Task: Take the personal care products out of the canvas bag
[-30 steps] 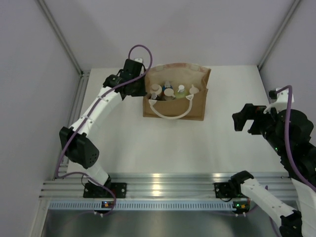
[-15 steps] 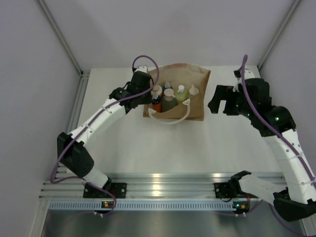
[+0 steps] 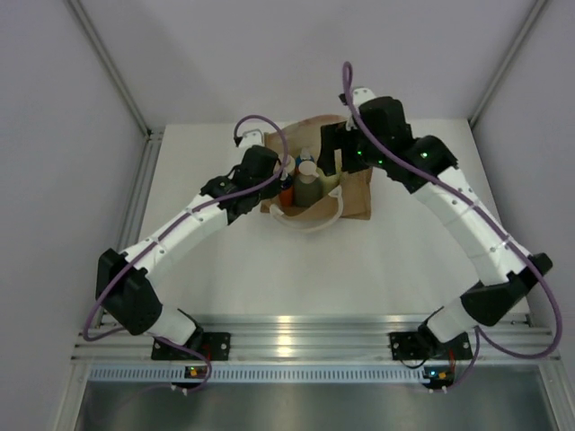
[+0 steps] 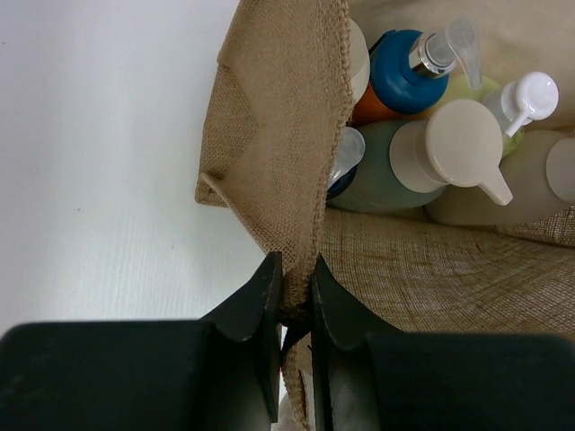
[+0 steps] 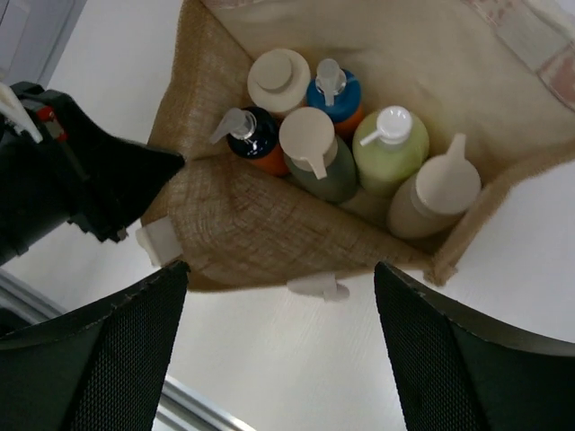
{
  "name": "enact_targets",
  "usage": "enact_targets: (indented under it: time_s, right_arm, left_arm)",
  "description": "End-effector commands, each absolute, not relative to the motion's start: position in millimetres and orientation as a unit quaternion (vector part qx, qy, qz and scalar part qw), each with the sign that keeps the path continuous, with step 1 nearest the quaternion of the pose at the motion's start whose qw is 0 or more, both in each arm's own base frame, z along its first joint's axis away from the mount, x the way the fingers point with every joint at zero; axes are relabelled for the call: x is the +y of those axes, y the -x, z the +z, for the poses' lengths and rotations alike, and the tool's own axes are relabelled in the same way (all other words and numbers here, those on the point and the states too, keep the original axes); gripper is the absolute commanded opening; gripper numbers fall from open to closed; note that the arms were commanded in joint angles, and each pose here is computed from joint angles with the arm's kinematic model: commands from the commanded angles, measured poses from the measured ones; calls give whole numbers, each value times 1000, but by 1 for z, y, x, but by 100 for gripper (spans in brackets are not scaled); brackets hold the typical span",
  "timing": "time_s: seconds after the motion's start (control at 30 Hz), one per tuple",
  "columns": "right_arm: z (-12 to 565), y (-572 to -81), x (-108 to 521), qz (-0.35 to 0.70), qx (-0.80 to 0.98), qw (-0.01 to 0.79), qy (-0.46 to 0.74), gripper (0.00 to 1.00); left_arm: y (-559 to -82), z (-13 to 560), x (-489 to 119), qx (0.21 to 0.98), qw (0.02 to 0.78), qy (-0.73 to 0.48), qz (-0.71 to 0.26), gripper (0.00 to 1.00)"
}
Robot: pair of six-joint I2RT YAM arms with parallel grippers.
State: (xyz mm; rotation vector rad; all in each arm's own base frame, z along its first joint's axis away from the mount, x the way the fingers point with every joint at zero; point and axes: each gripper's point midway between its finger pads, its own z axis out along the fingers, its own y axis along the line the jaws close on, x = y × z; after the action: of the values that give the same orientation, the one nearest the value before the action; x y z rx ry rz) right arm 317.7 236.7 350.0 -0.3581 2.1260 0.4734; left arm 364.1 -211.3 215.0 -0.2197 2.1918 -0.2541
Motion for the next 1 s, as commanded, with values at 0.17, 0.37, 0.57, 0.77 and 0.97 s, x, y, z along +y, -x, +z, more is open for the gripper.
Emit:
enact_targets:
  time_s: [0.17,0.37,0.57,0.77,0.97]
  right_arm:
    - [325,-393,296,157,839,463,240,72]
    - [269,-435,314,155,853,426,260,71]
    - [235,-446,325,155,861,399,274,72]
    - [217,-449,329,151,866,386,278,68]
    - [213,-449,326,140,868,386,278,47]
  left_arm:
    - [-334,149,-194,930,356,80,-43,0]
    - [-331,154,-207,932,343,90,-80,0]
    - [-333,162,-213,929,346,91,-95,0]
    - [-334,163,-216,929,344,89,-100,0]
    - [-335,164,-217,930,344,86,-101,0]
